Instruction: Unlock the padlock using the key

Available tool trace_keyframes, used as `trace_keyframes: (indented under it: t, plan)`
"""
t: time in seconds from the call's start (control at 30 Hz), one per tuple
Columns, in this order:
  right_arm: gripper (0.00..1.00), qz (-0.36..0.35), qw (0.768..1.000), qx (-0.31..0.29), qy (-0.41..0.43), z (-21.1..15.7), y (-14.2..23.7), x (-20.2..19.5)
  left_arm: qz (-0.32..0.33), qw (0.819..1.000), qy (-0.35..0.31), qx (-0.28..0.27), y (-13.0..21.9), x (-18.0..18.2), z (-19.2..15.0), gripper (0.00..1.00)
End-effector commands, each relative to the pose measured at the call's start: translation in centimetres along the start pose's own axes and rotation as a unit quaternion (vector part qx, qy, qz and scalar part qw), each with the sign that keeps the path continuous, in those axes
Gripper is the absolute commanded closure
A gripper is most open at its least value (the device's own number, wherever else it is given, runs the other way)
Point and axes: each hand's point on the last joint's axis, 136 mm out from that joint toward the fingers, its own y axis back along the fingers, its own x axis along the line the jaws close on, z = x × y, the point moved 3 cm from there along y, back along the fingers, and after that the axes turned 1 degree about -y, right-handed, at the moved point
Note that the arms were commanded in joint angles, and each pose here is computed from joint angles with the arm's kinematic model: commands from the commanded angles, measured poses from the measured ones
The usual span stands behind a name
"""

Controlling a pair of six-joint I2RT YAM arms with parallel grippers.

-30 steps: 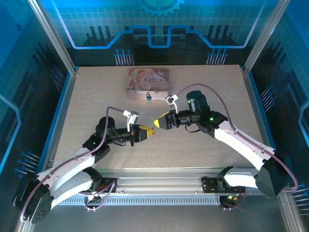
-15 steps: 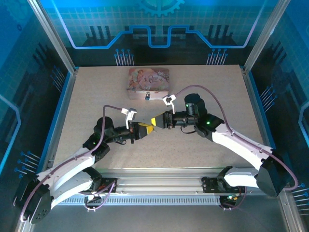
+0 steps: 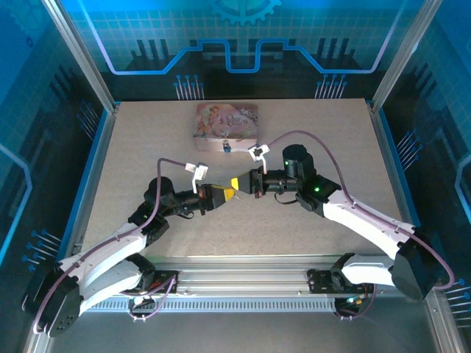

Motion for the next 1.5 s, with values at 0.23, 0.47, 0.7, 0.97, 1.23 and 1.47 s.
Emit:
trace_keyframes:
  t: [0.23, 0.47, 0.7, 0.97, 1.23, 1.47]
  plan:
    - [1.00, -0.082, 0.983, 0.091, 0.134, -0.5, 1.9, 0.1, 0.153, 0.988, -0.021, -0.015, 2.2, 2.7, 0.5, 0.27]
    - [1.00, -0.065, 0.973, 0.149, 0.164, -0.1, 2.1, -0.1, 0.152, 0.981, -0.106, 0.056, 2.5, 1.2, 0.4, 0.18]
    - [1.00, 0.001, 0.975, 0.150, 0.165, 0.9, 1.2, 1.0, 0.041, 0.987, -0.134, 0.078, 0.2, -0.6, 0.3, 0.39]
    - [1.00, 0.030, 0.978, 0.140, 0.152, 1.1, 0.7, 1.3, -0.019, 0.989, -0.138, 0.042, -0.8, -1.4, 1.0, 0.53]
    - [1.00, 0.027, 0.983, 0.110, 0.144, 2.0, 1.2, 1.2, -0.023, 0.992, -0.123, 0.028, -0.4, -1.1, 1.0, 0.66]
    - [1.00, 0.025, 0.986, 0.088, 0.142, 2.2, 1.6, 1.4, -0.035, 0.994, -0.107, 0.005, -0.3, -1.2, 1.8, 0.75]
